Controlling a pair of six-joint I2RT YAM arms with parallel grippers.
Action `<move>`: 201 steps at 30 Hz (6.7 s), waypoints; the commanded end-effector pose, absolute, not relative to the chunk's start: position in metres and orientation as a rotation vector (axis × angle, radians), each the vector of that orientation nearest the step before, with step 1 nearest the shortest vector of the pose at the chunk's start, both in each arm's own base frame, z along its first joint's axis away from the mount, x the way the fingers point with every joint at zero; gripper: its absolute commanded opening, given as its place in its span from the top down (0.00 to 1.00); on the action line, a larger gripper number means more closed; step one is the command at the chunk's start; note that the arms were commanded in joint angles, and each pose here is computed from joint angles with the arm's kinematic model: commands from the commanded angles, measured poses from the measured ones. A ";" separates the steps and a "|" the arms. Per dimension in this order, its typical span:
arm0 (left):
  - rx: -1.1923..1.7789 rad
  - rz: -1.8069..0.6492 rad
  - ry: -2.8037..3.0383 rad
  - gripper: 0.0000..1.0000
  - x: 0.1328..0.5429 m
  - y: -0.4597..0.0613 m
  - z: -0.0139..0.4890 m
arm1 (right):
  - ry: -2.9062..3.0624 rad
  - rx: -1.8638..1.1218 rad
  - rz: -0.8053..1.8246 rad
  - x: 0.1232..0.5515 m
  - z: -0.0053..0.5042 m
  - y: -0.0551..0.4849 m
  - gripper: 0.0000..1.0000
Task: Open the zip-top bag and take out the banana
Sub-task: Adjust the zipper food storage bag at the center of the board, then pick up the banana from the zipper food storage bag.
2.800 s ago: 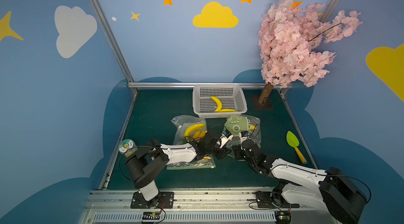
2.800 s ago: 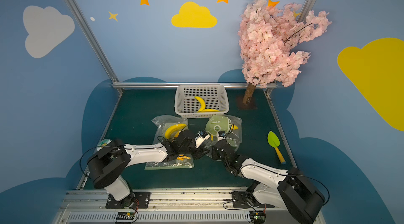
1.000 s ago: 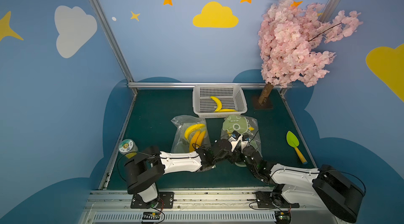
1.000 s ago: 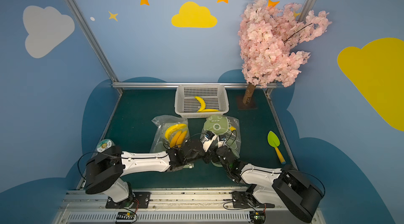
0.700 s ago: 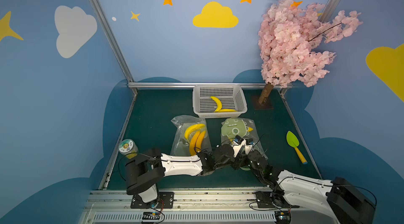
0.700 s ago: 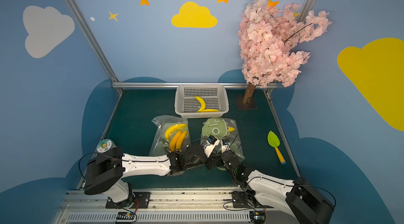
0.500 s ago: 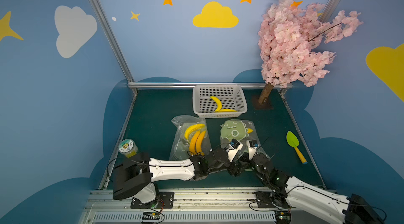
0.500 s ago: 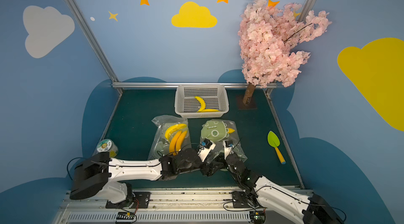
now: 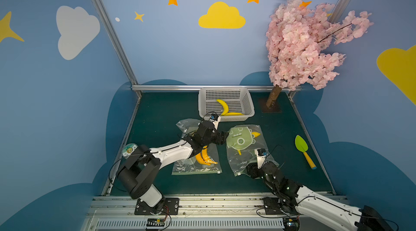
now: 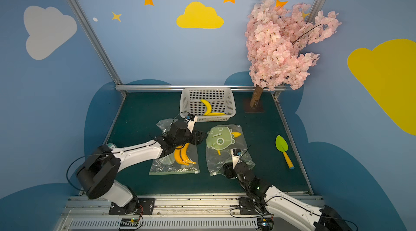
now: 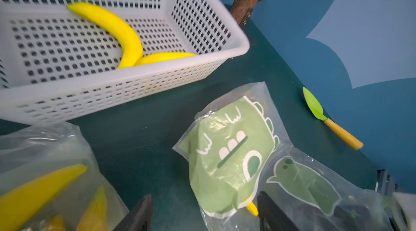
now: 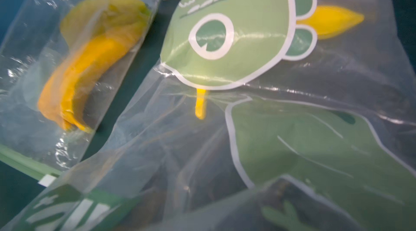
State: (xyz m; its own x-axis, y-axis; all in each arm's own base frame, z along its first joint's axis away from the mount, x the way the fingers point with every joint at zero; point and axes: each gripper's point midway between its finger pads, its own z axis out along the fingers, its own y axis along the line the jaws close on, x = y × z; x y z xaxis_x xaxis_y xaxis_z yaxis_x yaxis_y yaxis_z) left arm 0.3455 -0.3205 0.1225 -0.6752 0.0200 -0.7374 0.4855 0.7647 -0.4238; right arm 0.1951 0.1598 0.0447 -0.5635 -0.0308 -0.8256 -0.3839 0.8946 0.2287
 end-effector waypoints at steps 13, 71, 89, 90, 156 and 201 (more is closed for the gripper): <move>0.317 -1.207 2.311 0.28 0.378 -0.369 0.072 | 2.093 -0.264 0.496 0.201 0.060 0.164 0.39; 0.779 -1.462 1.898 0.98 0.299 -0.408 0.145 | 1.974 -0.401 0.299 0.231 0.077 0.170 0.34; 0.730 -1.521 1.908 0.98 0.299 -0.412 0.138 | 2.089 -0.374 0.178 0.262 0.046 0.186 0.45; 0.727 -1.528 1.908 0.98 0.299 -0.412 0.137 | 2.092 -0.372 0.173 0.263 0.043 0.186 0.45; 0.248 -0.861 2.206 0.98 0.434 -0.341 0.065 | 2.550 -0.580 0.822 0.095 0.064 0.199 1.00; -0.039 -0.961 2.269 0.36 0.420 -0.419 0.069 | 2.066 -0.420 0.603 0.254 0.265 0.191 1.00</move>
